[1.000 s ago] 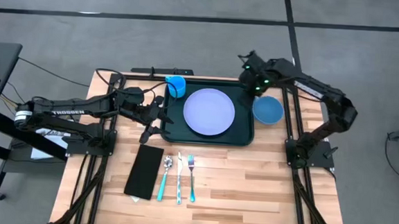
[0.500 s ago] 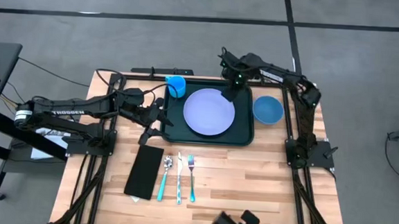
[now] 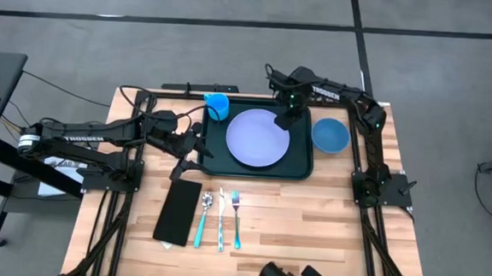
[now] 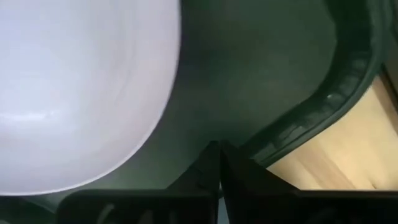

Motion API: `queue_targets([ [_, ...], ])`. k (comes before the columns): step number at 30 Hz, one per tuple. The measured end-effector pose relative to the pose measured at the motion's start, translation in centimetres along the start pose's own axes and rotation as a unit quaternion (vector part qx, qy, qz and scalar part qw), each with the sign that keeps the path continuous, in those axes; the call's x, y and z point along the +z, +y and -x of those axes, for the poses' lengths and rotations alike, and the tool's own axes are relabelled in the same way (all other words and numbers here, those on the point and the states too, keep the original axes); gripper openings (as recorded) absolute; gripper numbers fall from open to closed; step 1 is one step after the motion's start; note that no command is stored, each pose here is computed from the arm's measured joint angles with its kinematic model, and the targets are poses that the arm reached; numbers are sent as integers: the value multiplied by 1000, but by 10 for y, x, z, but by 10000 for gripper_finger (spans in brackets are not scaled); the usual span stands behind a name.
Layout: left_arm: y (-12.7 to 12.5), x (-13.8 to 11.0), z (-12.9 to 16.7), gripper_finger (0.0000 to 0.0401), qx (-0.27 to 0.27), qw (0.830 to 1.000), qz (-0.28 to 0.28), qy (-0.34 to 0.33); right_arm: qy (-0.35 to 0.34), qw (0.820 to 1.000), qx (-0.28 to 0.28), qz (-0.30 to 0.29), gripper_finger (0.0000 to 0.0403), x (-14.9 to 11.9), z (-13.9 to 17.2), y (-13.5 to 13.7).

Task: Set up tray
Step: Put the purple plate on the tray

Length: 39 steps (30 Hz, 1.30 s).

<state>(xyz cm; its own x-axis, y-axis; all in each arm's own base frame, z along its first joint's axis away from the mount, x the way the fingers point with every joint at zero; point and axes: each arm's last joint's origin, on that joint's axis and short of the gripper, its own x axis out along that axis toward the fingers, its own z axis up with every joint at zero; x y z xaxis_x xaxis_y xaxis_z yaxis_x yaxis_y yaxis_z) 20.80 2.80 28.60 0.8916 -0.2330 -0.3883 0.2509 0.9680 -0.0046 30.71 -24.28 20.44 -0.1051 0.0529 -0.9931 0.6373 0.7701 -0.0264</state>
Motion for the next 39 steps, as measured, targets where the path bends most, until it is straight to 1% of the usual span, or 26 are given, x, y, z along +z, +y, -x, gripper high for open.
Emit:
queue_targets([
  [7, 0, 0, 0, 192, 4, 1000, 0, 1, 5, 1000, -3, 10, 1, -2, 0, 12],
  [17, 0, -2, 0, 192, 11, 1000, 0, 12, 5, 1000, -4, -3, 0, -1, -1, 15],
  [26, 0, -4, 0, 192, 10, 1000, -2, 23, -13, 1000, -3, -17, 0, 3, -2, 18],
  [29, 0, -5, 0, 192, 10, 1000, 0, 27, -30, 999, -2, -13, 0, 6, -9, 21],
  [33, 0, -5, 0, 192, 9, 1000, 3, 28, -21, 1000, 1, -10, 0, 3, -22, 15],
  [39, 0, -6, 0, 192, 9, 1000, 6, 30, -13, 1000, 0, -18, 0, 1, -34, 4],
])
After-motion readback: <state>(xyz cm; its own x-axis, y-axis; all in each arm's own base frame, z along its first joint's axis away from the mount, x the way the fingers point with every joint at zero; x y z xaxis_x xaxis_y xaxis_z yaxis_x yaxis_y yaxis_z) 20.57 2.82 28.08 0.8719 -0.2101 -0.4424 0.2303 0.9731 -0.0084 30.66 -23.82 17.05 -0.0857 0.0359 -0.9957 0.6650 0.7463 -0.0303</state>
